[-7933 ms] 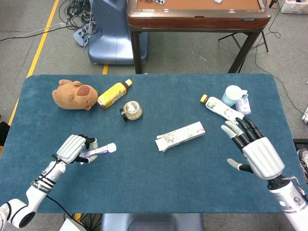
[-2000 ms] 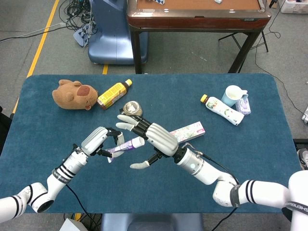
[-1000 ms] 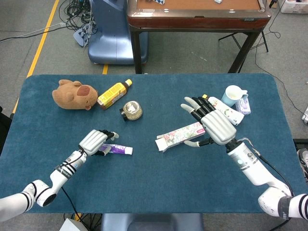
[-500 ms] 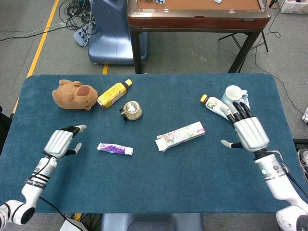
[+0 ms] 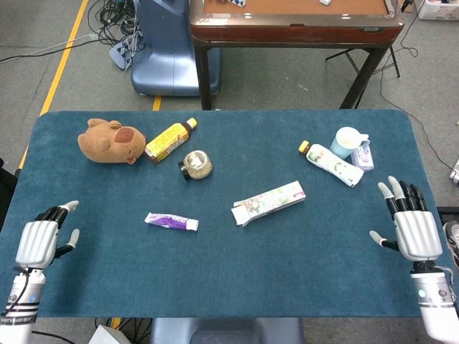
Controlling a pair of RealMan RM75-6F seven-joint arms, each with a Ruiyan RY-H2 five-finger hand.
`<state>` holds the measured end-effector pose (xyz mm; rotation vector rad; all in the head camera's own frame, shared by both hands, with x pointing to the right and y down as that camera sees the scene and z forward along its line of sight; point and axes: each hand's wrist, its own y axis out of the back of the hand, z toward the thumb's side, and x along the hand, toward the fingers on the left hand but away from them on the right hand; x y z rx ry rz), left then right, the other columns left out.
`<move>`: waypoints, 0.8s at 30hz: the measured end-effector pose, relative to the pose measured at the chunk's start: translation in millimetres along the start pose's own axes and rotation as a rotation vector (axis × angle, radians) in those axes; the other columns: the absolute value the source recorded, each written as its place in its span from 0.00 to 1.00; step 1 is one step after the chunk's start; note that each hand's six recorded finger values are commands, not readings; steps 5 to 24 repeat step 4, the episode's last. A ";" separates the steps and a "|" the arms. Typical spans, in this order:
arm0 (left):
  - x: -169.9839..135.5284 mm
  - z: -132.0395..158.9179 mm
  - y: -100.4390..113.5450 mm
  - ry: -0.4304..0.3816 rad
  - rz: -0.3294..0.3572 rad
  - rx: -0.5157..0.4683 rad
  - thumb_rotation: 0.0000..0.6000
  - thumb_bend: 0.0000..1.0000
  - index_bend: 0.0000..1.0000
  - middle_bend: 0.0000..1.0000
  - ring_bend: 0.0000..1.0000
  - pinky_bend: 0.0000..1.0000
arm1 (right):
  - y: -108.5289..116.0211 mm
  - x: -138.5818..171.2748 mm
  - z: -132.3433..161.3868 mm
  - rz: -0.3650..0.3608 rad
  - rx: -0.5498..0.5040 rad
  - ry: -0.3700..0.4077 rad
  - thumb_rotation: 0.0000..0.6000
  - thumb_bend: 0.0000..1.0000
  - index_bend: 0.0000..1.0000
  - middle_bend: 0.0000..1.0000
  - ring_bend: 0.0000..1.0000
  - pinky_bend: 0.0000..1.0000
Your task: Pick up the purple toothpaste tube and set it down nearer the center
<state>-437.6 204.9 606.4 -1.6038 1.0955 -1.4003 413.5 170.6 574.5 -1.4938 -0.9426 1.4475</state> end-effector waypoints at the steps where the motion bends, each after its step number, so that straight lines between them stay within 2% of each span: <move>1: -5.5 -0.2 0.6 0.005 0.002 0.001 1.00 0.38 0.19 0.29 0.27 0.35 | -0.4 2.1 -0.2 -0.001 -0.003 -0.001 1.00 0.04 0.00 0.00 0.00 0.00; 4: -19.2 0.0 3.1 0.013 0.012 0.002 1.00 0.38 0.19 0.29 0.27 0.35 | -0.4 8.3 -2.0 -0.007 -0.014 -0.010 1.00 0.04 0.00 0.00 0.00 0.00; 24: -19.2 0.0 3.1 0.013 0.012 0.002 1.00 0.38 0.19 0.29 0.27 0.35 | -0.4 8.3 -2.0 -0.007 -0.014 -0.010 1.00 0.04 0.00 0.00 0.00 0.00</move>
